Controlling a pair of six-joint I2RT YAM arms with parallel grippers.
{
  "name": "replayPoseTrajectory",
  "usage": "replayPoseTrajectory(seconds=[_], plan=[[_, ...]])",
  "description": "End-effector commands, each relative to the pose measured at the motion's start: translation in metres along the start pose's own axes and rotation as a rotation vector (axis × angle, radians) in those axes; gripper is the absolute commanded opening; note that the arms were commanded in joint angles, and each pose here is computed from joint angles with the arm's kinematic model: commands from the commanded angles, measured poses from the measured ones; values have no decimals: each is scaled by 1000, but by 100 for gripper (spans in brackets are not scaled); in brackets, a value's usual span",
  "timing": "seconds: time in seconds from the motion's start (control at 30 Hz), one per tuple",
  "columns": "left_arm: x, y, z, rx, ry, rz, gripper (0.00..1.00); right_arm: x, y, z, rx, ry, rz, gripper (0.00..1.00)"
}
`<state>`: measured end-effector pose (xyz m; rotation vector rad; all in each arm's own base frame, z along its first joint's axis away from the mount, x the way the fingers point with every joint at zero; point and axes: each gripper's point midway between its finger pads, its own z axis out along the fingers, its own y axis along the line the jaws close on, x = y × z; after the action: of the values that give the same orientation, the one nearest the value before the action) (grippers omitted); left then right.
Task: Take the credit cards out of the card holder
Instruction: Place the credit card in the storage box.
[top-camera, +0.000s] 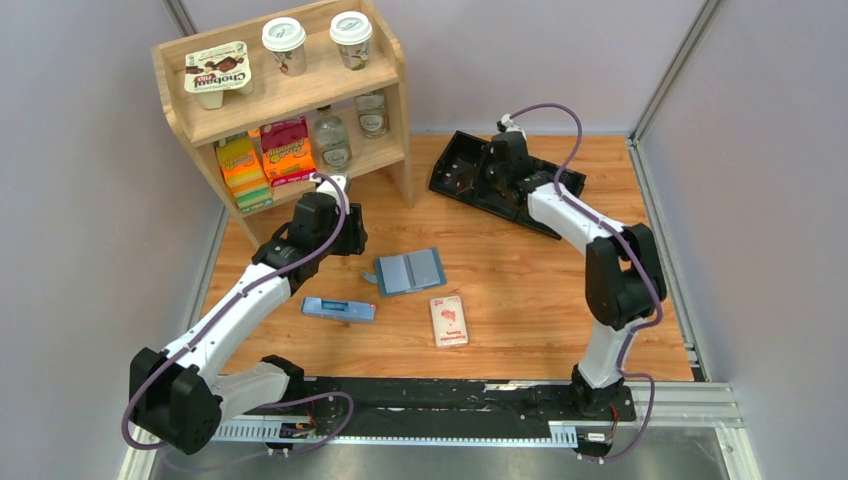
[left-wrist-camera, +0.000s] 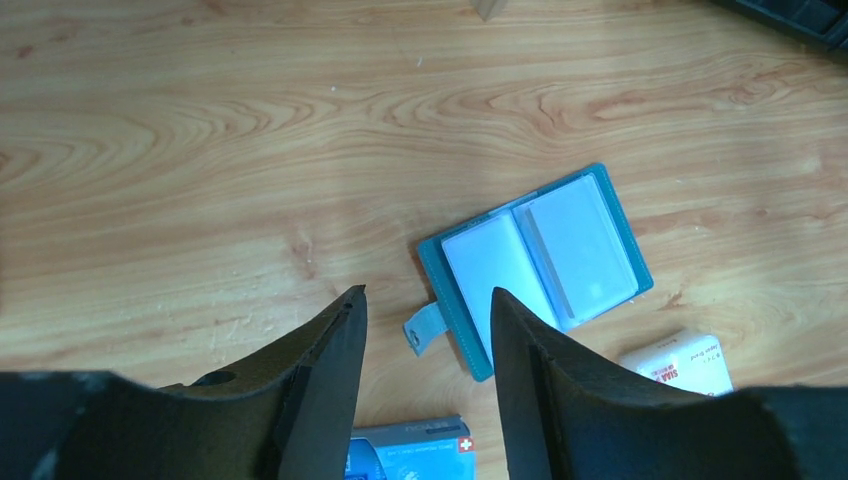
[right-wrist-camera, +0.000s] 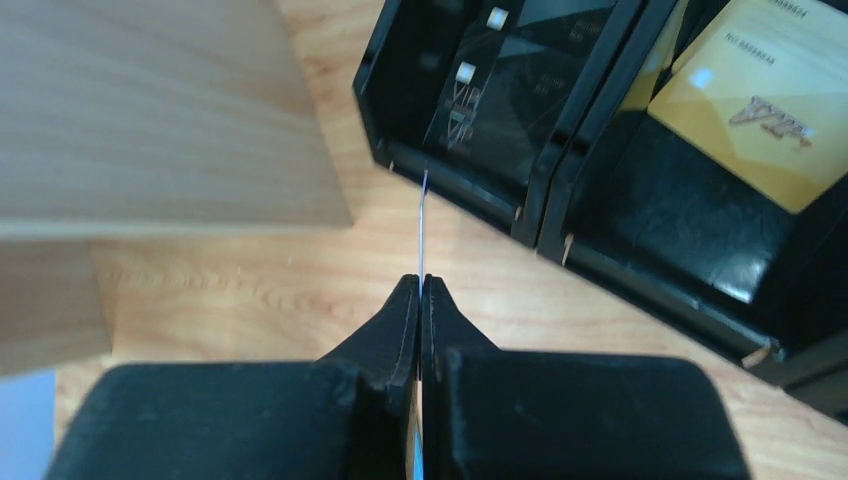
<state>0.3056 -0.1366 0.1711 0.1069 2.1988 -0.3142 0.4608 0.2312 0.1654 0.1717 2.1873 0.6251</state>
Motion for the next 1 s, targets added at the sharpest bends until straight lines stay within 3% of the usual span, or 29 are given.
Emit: replayPoseTrajectory(seconds=[0.0, 0.13, 0.17, 0.53, 0.83, 0.97], plan=[[-3, 3, -5, -23, -29, -62, 59, -55, 3, 30, 73, -185, 106, 0], [3, 3, -5, -16, -10, -64, 65, -60, 6, 65, 66, -186, 126, 0], [5, 3, -5, -14, -5, -64, 76, -63, 9, 72, 57, -186, 134, 0], [18, -6, 0, 34, 49, -94, 76, -37, 4, 126, 115, -108, 147, 5], [25, -10, 3, 48, 86, -97, 76, -42, -3, 105, 189, -143, 34, 23], [27, -18, 4, 91, 107, -105, 75, -60, 0, 74, 206, -199, -31, 37]])
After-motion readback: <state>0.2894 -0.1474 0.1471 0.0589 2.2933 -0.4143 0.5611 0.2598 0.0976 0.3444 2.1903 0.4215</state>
